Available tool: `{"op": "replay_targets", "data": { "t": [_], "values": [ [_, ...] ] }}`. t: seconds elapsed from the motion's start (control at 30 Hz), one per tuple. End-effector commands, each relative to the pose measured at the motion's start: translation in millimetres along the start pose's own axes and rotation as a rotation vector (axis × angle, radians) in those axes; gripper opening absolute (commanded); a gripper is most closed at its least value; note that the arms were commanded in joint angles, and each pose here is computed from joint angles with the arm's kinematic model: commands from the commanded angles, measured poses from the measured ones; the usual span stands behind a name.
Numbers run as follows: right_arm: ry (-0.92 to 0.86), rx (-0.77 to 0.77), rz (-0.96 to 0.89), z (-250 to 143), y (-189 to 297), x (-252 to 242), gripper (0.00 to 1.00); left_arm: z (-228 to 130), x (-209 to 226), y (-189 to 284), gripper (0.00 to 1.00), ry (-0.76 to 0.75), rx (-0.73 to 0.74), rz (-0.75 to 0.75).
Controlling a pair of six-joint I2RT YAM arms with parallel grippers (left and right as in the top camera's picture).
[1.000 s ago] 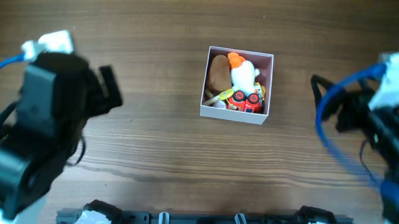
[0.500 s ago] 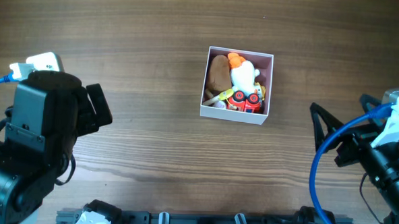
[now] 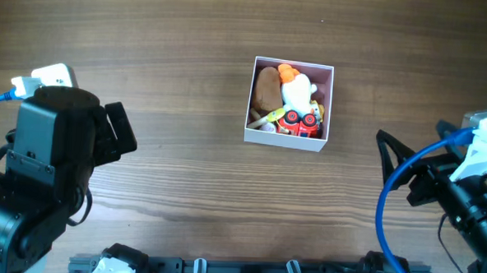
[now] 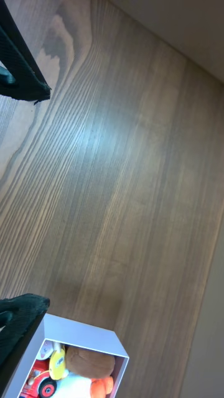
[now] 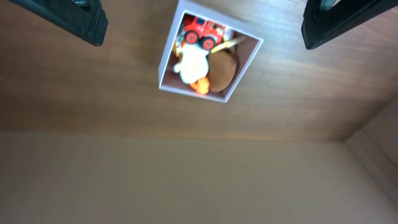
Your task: Pack container
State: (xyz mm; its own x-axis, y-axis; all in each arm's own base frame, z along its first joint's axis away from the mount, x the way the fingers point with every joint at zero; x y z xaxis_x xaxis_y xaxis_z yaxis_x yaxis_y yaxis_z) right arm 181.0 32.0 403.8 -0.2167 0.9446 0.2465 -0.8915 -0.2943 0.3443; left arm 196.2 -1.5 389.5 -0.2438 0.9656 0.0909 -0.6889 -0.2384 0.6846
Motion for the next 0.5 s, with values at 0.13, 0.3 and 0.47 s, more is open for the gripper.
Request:
{"op": "replay_targets", "data": {
  "t": [0.13,0.3,0.47],
  "values": [
    [0.286,0.01,-0.01,-8,-15,-10,1.0,2,5,3,1.0,0.031,-0.015,0.017],
    [0.267,0.003,0.012,-63,-48,-28,1.0,2,5,3,1.0,0.031,-0.015,0.017],
    [0.313,-0.084,0.084,-118,-78,-36,1.0,2,5,3,1.0,0.032,-0.015,0.017]
  ]
}}
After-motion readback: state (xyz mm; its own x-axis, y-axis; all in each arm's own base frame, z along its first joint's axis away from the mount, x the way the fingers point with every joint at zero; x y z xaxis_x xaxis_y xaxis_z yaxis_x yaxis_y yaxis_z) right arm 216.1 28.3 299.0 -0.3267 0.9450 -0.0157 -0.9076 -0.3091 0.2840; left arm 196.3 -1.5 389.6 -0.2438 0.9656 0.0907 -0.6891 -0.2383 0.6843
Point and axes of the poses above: each gripper's point midway between its finger pads, its own y axis back along the fingers, its own x axis along the line the jaws close on, z = x × y, the point moved 3 cm from there along y, back along the fingers, and after that the axes turned 7 degrees about -y, right-handed, at the moved point
